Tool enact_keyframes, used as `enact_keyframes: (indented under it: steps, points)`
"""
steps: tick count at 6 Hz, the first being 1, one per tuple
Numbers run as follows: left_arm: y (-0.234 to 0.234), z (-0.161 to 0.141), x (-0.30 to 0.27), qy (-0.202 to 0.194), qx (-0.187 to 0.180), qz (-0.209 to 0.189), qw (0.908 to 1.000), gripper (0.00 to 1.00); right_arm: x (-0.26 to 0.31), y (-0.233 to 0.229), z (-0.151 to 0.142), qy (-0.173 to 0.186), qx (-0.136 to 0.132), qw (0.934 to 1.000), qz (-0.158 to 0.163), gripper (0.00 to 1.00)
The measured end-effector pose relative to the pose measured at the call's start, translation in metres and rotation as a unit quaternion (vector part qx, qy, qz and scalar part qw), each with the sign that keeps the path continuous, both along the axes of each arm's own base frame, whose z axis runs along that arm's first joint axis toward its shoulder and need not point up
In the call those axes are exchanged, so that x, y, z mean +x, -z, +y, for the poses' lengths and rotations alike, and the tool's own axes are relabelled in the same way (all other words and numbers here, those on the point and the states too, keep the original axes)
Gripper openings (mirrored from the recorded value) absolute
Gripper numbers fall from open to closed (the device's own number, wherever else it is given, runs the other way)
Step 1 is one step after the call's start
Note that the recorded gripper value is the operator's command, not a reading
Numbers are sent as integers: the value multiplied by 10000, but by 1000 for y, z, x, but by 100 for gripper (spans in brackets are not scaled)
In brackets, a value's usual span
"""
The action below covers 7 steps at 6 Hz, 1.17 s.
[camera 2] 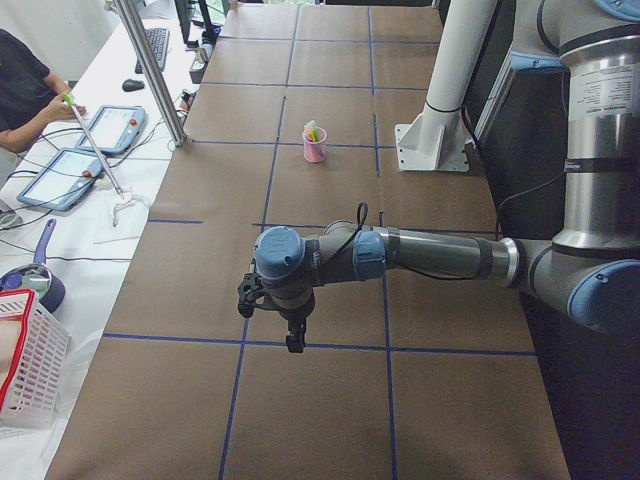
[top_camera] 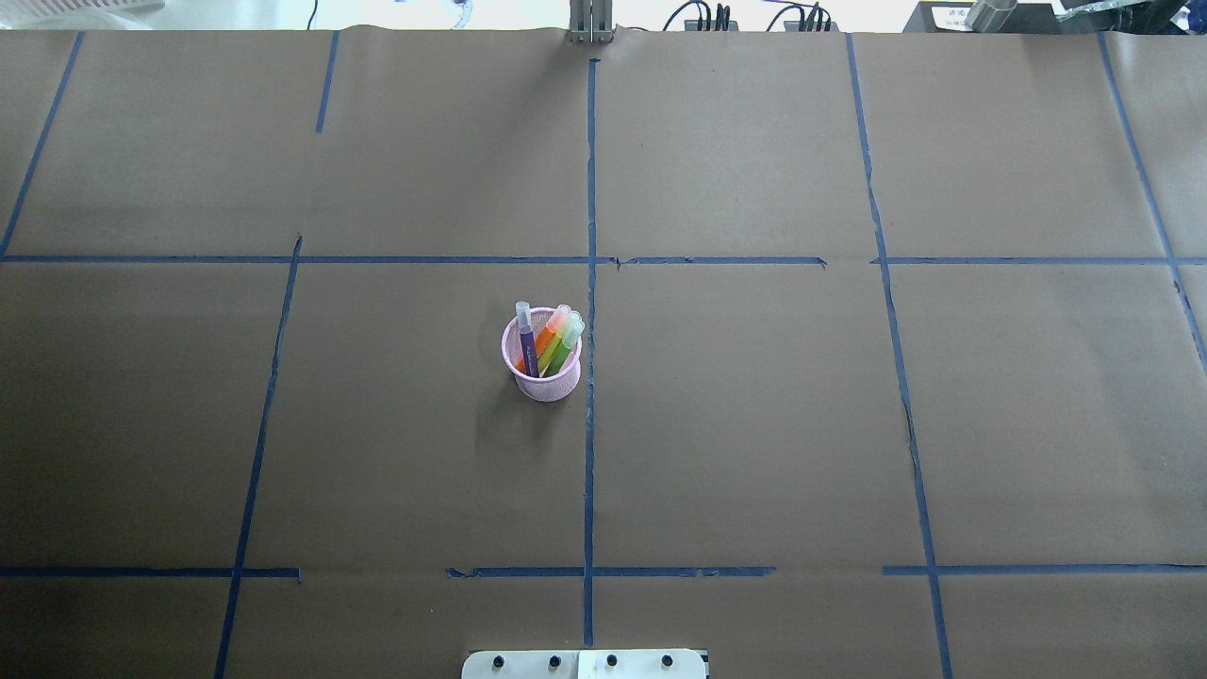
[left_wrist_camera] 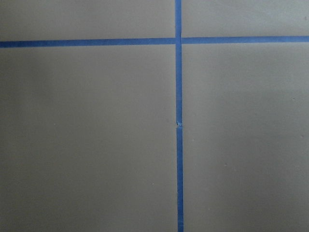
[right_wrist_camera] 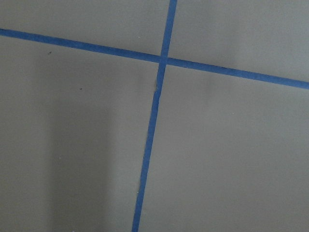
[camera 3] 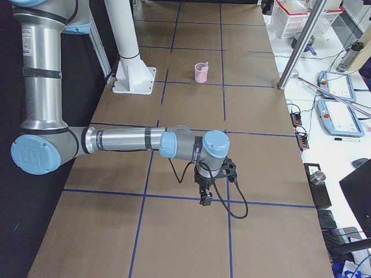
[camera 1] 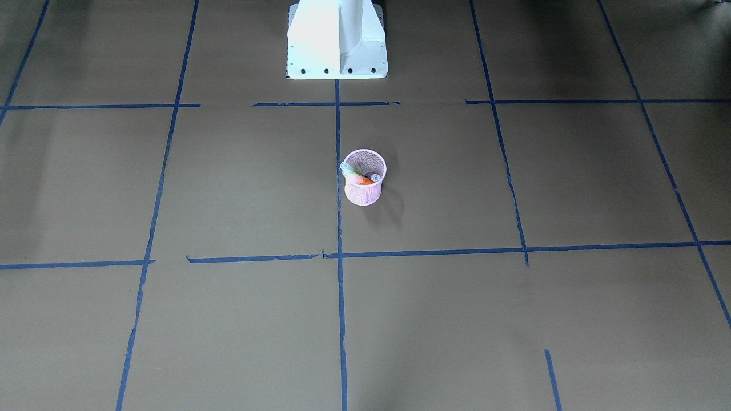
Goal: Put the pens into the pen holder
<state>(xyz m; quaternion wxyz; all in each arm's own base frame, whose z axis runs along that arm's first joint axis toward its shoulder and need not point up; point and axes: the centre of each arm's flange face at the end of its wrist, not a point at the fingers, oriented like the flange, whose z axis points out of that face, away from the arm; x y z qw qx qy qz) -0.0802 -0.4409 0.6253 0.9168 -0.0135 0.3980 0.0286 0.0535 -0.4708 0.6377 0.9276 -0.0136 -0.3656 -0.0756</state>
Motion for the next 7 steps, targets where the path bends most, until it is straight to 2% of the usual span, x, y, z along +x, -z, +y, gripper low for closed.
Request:
enact_keyframes:
  steps: [2, 5, 7]
  points:
    - [-2, -3, 0, -18, 44, -2, 10000, 100, -1, -5, 6, -23, -79, 9999, -69, 100]
    - [-22, -10, 12, -153, 398, -27, 9991, 100, -1, -4, 4, -12, 125, 9999, -79, 100]
    - [-29, -12, 14, -147, 490, -18, 9987, 100, -1, -7, 4, -26, 120, 9999, -79, 100]
